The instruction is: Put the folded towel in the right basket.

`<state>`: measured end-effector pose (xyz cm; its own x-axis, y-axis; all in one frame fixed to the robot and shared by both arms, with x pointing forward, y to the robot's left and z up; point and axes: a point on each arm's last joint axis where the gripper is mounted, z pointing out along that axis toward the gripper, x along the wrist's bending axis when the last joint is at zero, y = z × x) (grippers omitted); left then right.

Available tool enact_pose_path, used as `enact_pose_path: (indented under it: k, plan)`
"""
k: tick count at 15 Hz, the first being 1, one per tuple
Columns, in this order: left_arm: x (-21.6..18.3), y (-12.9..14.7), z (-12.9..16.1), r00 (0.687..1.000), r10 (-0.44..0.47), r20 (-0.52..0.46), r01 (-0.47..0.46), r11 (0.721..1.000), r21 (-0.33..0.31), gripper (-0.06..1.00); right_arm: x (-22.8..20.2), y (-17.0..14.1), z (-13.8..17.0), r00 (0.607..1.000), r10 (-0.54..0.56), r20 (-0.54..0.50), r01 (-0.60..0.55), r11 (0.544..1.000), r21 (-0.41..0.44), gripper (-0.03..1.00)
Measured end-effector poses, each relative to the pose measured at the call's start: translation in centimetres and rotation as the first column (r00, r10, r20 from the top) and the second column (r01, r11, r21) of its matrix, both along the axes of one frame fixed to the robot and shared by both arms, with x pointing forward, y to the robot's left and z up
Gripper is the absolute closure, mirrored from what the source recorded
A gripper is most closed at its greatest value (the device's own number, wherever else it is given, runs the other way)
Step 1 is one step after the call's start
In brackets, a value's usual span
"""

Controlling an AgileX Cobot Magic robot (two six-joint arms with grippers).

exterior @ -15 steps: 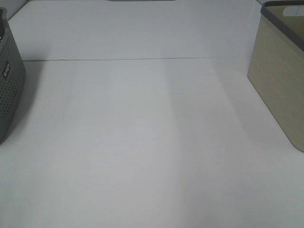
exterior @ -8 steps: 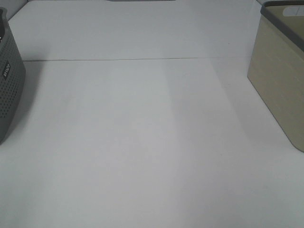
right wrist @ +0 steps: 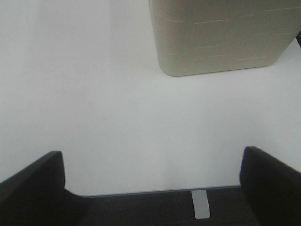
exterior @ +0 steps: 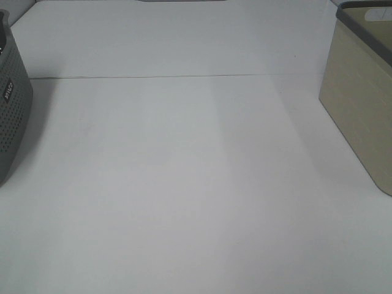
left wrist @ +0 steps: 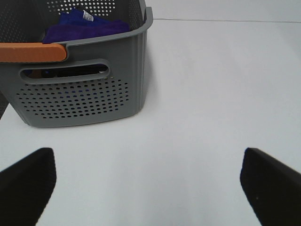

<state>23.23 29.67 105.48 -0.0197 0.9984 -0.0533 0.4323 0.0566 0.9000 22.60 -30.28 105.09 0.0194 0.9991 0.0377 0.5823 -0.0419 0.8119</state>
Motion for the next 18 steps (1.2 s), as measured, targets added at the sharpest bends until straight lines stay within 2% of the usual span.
enact_pose_path:
  k: [3, 6, 18]
  plan:
    - [0.0, 0.0, 0.0, 1.0, 0.0, 0.0, 0.0, 1.0, 0.0, -0.05, 0.0, 0.0, -1.1, 1.0, 0.001, -0.008, -0.001, 1.0, -0.003, 0.0]
    - [0.0, 0.0, 0.0, 1.0, 0.0, 0.0, 0.0, 1.0, 0.0, -0.05, 0.9, 0.1, -1.5, 0.999, 0.012, 0.047, -0.011, 1.0, -0.011, 0.01]
    - [0.0, 0.0, 0.0, 1.0, 0.0, 0.0, 0.0, 1.0, 0.0, -0.05, 1.0, 0.2, -1.5, 0.998, 0.021, 0.056, -0.021, 1.0, -0.009, 0.01]
